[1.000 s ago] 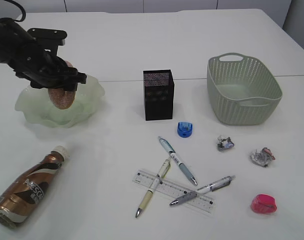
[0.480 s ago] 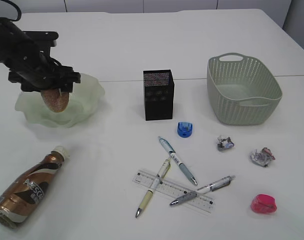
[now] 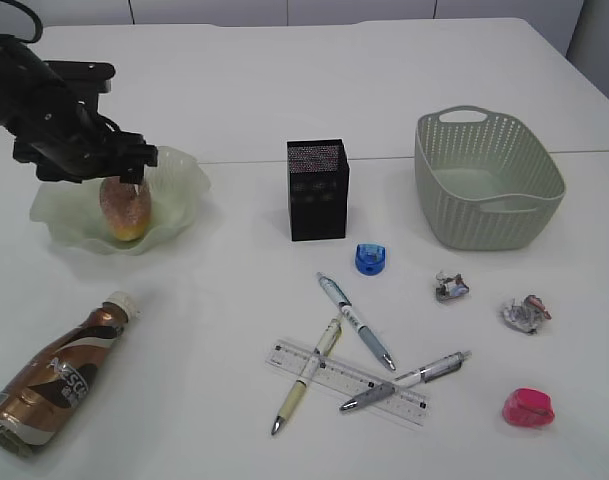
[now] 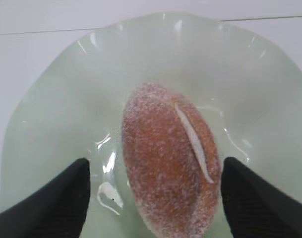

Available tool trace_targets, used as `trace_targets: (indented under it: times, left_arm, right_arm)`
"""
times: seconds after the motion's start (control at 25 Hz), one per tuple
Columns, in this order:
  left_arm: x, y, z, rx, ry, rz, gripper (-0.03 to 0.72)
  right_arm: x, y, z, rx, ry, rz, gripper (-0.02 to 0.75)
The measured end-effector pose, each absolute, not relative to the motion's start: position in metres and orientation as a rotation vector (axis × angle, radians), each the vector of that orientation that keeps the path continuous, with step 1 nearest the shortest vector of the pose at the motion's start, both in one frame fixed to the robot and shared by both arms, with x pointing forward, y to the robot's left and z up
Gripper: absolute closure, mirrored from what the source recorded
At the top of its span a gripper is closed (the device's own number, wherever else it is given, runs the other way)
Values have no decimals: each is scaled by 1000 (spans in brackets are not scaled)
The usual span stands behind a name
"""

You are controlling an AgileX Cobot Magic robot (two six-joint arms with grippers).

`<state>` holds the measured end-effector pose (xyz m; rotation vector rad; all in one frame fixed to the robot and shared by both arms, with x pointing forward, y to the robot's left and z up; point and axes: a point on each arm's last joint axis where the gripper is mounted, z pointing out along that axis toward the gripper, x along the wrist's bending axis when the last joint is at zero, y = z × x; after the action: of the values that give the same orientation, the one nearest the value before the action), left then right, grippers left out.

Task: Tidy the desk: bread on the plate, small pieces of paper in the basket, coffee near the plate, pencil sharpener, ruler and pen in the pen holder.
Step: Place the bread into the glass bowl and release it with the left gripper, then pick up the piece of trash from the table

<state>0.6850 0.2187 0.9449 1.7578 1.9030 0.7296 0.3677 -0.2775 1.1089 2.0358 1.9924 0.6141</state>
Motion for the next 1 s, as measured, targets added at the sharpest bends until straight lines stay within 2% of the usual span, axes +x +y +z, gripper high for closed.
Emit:
trace_targets:
  times: [0.2,0.4,0.52,0.84,1.0]
  left_arm:
    - [684,221,957,1755,1911,762,95]
    - [678,230,1003,1689,2010,830,97]
    - [670,236,1022,1728,2100,837,97]
    - [650,231,1049,2007,2202,565,97]
    - [647,225,1066,2062,2132,481,120]
  right_arm:
    - [368,-277,1109,2037,1994,612,197]
    - [377,-278,1103,2051,2007,563,197]
    - [390,-276,1097,2065,2016,540,197]
    - [422,-275,1079,2087,2039,460,197]
    - [447,-275,1083,2046,2053,423,197]
